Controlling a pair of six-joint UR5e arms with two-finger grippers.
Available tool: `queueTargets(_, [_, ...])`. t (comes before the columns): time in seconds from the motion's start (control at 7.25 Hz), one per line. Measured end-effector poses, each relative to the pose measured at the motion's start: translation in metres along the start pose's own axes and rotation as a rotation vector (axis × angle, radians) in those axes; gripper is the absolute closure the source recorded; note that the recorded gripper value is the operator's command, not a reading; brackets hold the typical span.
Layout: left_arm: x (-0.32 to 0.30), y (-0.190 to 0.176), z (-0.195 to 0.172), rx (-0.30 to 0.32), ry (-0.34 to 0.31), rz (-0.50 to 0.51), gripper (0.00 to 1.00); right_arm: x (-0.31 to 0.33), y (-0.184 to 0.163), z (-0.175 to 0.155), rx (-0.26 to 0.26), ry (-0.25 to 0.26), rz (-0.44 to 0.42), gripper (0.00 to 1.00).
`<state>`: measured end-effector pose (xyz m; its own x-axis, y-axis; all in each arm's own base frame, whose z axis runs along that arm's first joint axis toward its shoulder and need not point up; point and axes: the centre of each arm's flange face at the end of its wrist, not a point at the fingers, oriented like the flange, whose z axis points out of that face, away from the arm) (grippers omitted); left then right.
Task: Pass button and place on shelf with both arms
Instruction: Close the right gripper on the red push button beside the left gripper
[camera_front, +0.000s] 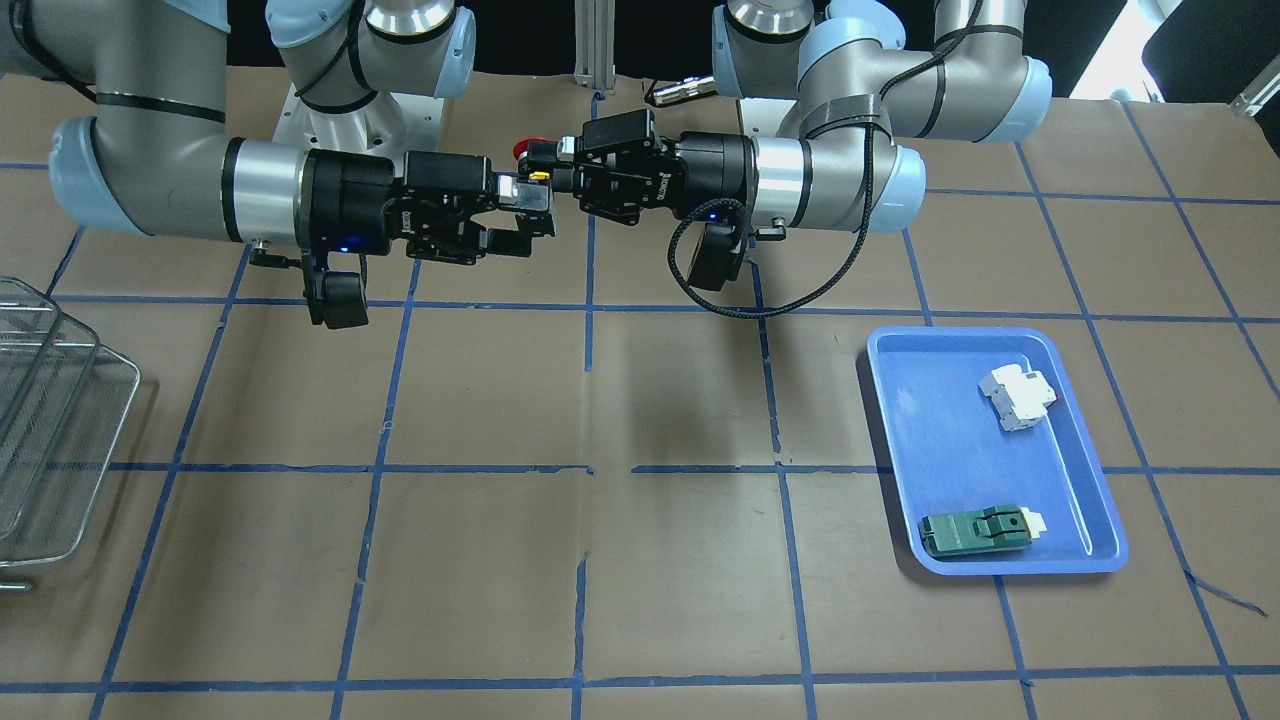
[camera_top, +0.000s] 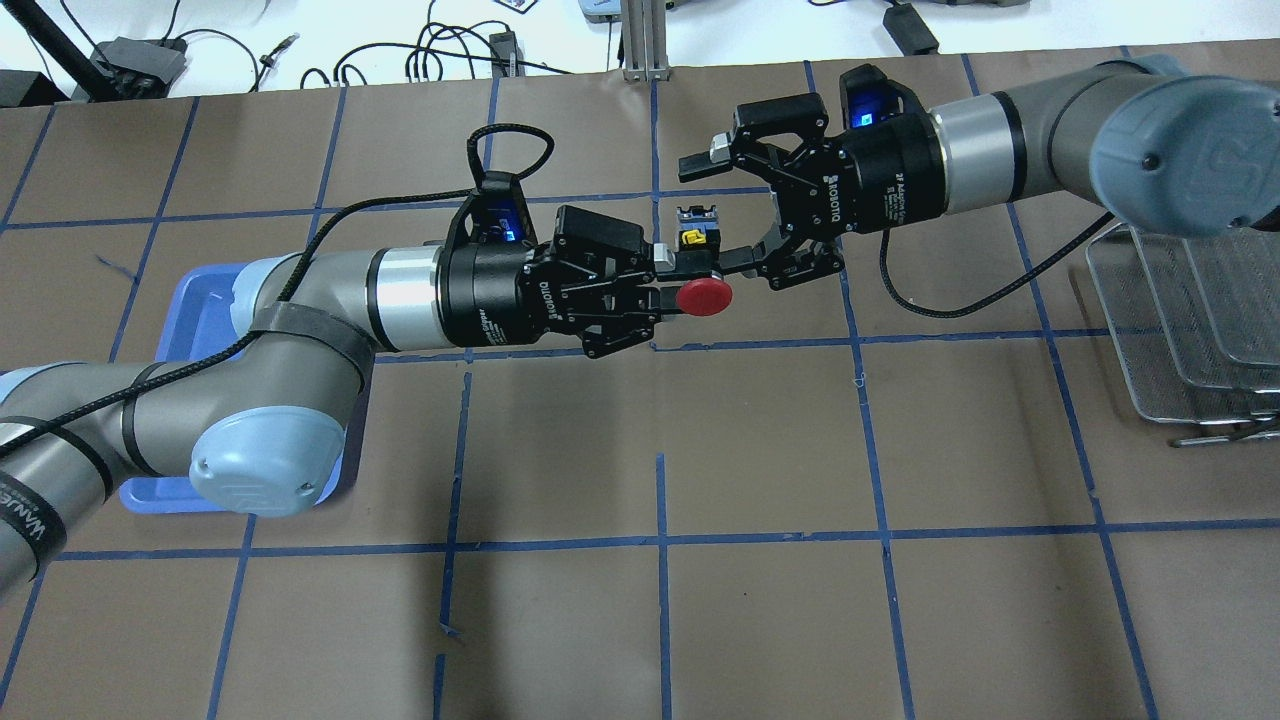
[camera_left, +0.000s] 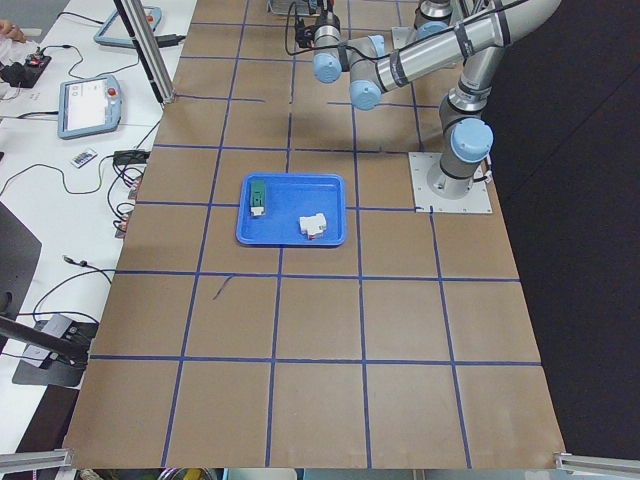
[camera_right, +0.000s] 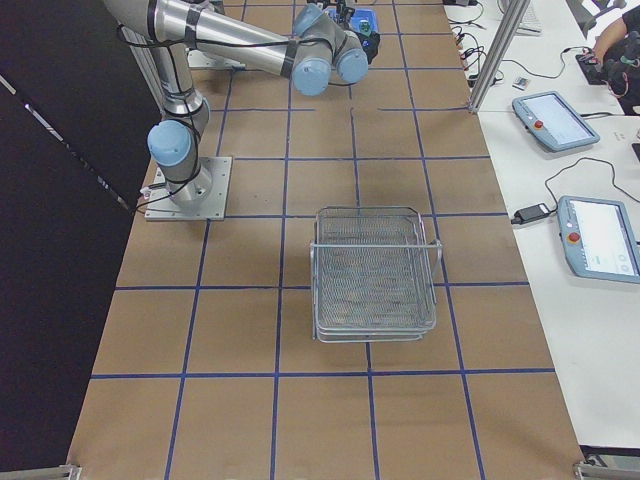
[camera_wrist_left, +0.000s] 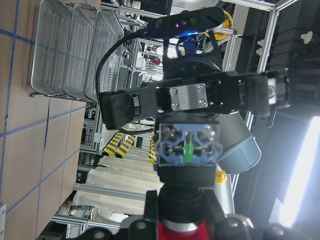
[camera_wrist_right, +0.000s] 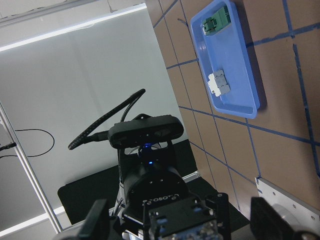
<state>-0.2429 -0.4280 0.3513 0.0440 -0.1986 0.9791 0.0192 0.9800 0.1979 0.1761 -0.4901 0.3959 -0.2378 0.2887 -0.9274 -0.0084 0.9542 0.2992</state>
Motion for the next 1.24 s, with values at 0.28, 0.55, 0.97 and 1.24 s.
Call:
queueTargets(0.28, [0.0003, -0.0001, 0.0, 0.0, 0.0, 0.001, 1.0, -0.0071, 0.0083, 0.0018, 0.0, 0.003, -0.004, 0.4])
queueTargets(0.55, [0.0007, -0.0001, 0.0, 0.0, 0.001, 0.002, 1.0, -0.0049, 0.0068, 0.0023, -0.002, 0.005, 0.001, 0.59])
queueTargets(0.97, [-0.0013, -0.0018, -0.0001, 0.0, 0.004, -0.016, 0.09, -0.0043, 0.0049, 0.0007, 0.0, 0.011, -0.006, 0.77])
queueTargets(1.24, [-0.0017, -0.0023, 0.0, 0.0, 0.002, -0.039, 0.0, -0.0044, 0.005, 0.0, 0.0, 0.014, -0.003, 0.77])
